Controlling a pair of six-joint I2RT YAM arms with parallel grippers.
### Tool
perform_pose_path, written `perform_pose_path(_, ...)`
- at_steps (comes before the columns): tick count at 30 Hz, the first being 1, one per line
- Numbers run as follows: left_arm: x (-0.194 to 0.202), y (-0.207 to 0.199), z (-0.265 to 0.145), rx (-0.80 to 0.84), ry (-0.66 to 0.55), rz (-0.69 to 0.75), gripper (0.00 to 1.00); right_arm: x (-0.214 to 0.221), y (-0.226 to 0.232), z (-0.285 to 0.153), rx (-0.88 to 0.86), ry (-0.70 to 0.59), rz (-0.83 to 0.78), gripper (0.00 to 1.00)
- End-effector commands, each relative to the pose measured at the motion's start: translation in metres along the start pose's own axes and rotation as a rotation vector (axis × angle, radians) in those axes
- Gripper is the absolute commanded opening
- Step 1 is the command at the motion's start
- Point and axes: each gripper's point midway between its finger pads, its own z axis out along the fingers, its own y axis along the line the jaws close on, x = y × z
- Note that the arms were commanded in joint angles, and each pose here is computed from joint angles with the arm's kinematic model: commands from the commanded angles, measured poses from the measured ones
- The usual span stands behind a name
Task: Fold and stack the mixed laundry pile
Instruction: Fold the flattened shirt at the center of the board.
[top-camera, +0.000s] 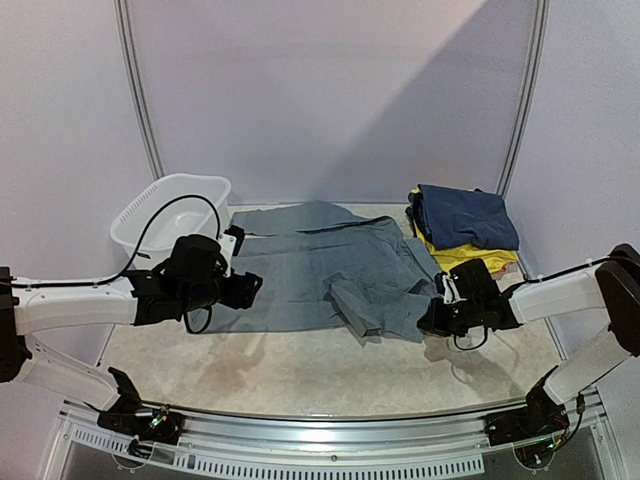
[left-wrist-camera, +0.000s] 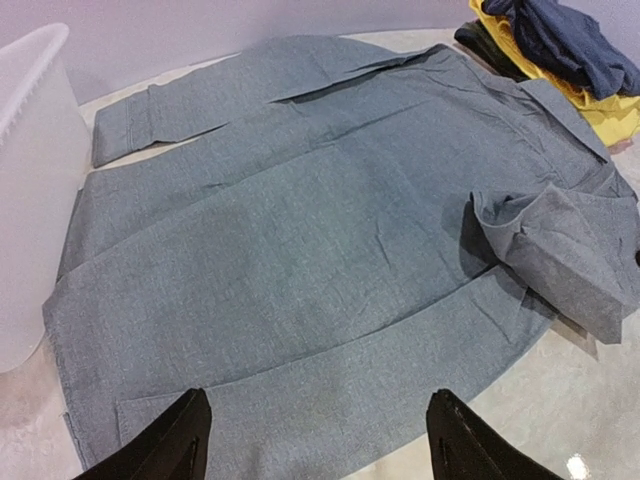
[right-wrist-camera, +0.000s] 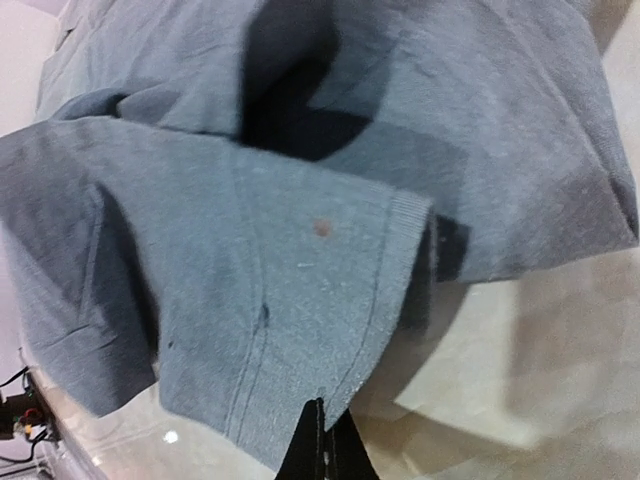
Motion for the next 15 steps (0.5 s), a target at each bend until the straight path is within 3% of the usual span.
perform_pose_path(1,0.004,0.002,-0.006,0.003,-0.002,-0.004,0.75,-0.02,0.052,-0.026,-0.144,-0.012,-0.054,0.0)
perform_pose_path(10,0.0,0.009,-0.023,-0.008,-0.028,-0.017,0.74,-0.055,0.183,-0.104,-0.389,-0.045,-0.27,0.0)
perform_pose_path(15,0.0,0.018,-0.037,-0.03,-0.043,-0.024,0.74,-0.065,0.252,-0.123,-0.523,-0.028,-0.356,0.0)
